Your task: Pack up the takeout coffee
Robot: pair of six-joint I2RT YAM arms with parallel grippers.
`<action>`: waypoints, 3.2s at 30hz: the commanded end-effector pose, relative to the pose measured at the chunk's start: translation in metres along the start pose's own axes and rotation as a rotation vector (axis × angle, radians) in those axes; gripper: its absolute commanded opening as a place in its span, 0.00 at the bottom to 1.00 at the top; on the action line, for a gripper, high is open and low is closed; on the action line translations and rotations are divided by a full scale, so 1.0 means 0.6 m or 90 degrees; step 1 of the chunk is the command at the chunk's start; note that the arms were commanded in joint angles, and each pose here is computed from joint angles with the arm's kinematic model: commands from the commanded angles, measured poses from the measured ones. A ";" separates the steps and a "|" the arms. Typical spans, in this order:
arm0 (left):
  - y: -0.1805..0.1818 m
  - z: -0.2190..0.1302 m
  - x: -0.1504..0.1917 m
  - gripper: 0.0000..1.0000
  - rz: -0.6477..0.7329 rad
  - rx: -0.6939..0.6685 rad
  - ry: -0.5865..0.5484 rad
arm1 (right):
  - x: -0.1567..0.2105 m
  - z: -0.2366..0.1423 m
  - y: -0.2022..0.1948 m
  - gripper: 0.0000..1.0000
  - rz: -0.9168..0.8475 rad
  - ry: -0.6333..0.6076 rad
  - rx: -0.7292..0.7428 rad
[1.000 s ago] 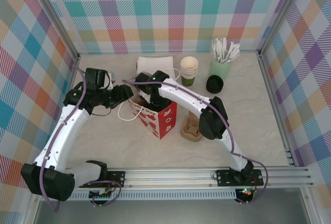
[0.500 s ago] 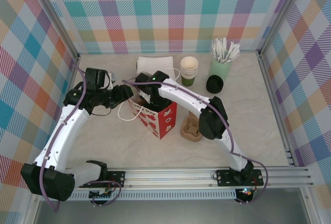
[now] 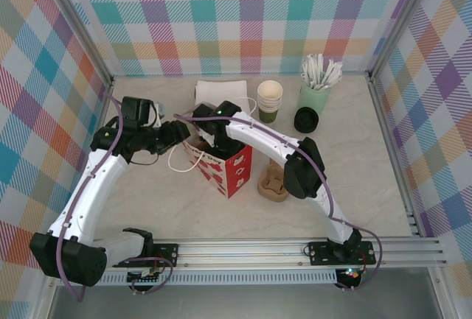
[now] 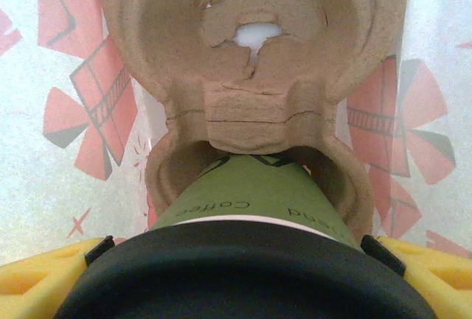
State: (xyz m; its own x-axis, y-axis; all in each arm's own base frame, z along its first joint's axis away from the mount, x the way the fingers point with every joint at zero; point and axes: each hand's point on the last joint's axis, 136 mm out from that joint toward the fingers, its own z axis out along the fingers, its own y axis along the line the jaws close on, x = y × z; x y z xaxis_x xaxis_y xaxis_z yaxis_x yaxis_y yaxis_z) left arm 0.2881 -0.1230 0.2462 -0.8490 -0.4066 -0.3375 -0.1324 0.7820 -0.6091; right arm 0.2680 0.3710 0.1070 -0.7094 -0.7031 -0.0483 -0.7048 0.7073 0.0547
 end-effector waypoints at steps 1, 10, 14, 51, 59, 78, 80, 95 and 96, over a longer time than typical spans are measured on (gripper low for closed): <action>0.011 0.005 -0.002 0.55 -0.017 -0.011 -0.001 | 0.008 0.011 0.005 0.73 -0.013 0.014 -0.002; 0.017 0.012 -0.005 0.55 -0.027 -0.022 -0.001 | 0.004 -0.003 0.008 0.73 -0.020 -0.006 -0.008; 0.019 0.012 -0.005 0.55 -0.027 -0.026 -0.001 | 0.004 0.002 0.008 0.73 -0.023 -0.008 -0.008; 0.033 0.018 -0.005 0.55 -0.034 -0.052 0.002 | 0.020 0.069 0.007 0.72 -0.049 0.005 -0.019; 0.033 0.018 -0.004 0.56 -0.034 -0.050 0.002 | 0.020 0.070 0.008 0.72 -0.049 0.005 -0.019; 0.033 0.020 -0.004 0.56 -0.036 -0.049 0.004 | 0.015 0.063 0.009 0.74 -0.049 -0.007 -0.020; 0.033 0.020 -0.004 0.56 -0.034 -0.049 0.004 | 0.014 0.059 0.010 0.74 -0.048 -0.013 -0.022; 0.028 0.019 -0.001 0.57 -0.027 -0.039 0.009 | -0.004 0.013 0.018 0.93 -0.033 -0.068 -0.039; 0.028 0.020 -0.001 0.57 -0.026 -0.038 0.009 | -0.005 0.011 0.017 0.96 -0.030 -0.071 -0.039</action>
State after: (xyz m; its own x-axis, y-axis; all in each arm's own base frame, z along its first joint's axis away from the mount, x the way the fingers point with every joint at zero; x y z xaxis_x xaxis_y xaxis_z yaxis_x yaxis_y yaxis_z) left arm 0.2934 -0.1184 0.2344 -0.8448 -0.4338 -0.3131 -0.1870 0.7878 -0.5869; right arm 0.2673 0.3735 0.0923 -0.6720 -0.7289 -0.1305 -0.7397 0.6691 0.0719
